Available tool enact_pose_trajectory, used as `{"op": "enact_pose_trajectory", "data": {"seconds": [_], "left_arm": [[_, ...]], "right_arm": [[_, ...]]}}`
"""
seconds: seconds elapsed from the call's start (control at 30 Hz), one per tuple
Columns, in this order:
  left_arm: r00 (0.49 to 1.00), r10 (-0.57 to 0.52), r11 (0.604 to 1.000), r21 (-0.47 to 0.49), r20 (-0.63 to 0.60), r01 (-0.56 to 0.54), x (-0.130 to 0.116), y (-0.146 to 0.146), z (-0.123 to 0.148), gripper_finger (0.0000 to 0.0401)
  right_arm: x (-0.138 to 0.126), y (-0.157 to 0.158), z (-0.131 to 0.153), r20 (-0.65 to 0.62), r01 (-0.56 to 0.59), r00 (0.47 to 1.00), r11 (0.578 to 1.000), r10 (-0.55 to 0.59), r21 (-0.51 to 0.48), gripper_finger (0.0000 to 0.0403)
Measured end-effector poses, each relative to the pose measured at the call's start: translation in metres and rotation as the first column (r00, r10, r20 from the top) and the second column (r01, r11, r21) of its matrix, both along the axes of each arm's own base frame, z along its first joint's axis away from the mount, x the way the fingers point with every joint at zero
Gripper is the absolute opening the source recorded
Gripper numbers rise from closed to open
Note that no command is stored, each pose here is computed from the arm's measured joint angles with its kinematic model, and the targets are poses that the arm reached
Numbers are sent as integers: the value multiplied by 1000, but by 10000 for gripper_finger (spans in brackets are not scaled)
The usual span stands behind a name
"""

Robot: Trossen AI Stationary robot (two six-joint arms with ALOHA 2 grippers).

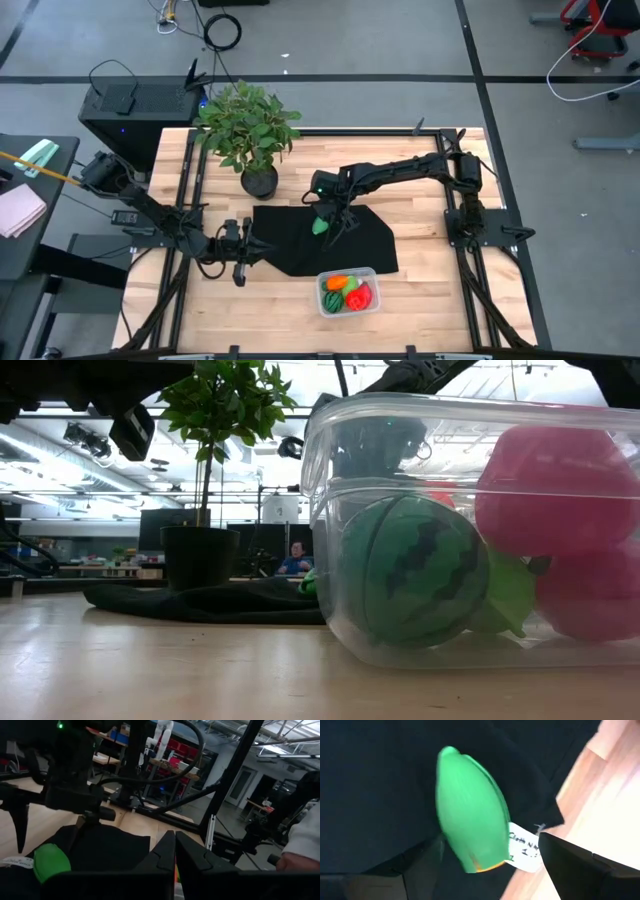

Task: Pick and placing Produce into tupperware
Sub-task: Put the green corn into the transparent bin

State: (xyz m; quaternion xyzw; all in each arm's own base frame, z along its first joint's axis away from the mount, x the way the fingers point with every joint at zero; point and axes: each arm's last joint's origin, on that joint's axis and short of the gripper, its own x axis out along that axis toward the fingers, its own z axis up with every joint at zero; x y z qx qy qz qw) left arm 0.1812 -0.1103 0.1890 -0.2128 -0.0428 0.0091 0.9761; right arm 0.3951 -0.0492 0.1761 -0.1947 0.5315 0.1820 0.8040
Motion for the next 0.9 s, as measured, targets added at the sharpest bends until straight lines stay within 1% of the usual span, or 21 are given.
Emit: {"op": "enact_pose_trajectory", "data": {"seconds": [0.1,0.2,0.3,0.4,0.5,0.63,0.73,0.9], "left_arm": [[1000,-3,1000,-12,-1,3,0,0,0,18],[1000,-13,1000,-11,0,13,0,0,0,7],[1000,-16,1000,-12,0,16,0,-1,0,6],[1000,-16,1000,-12,1,16,0,-1,0,16],[1000,-17,1000,-12,1,17,0,-1,0,20],[1000,-17,1000,-13,1,17,0,-1,0,7],[1000,-18,1000,-15,3,18,0,-1,0,6],[1000,-20,999,-39,3,20,0,-1,0,21]], "right_arm": [[0,1,-2,-3,-11,1000,1000,11,26,329],[-1,4,-4,-21,-27,999,998,28,56,329],[3,9,-3,12,-46,999,998,45,51,329],[3,12,-3,15,-55,998,997,55,55,329],[5,14,-12,-9,-54,998,997,55,59,329],[7,14,-27,-45,-49,998,997,52,67,329],[9,14,-33,-58,-47,997,997,51,68,328],[9,15,-31,-48,-41,998,997,45,68,313]]}}
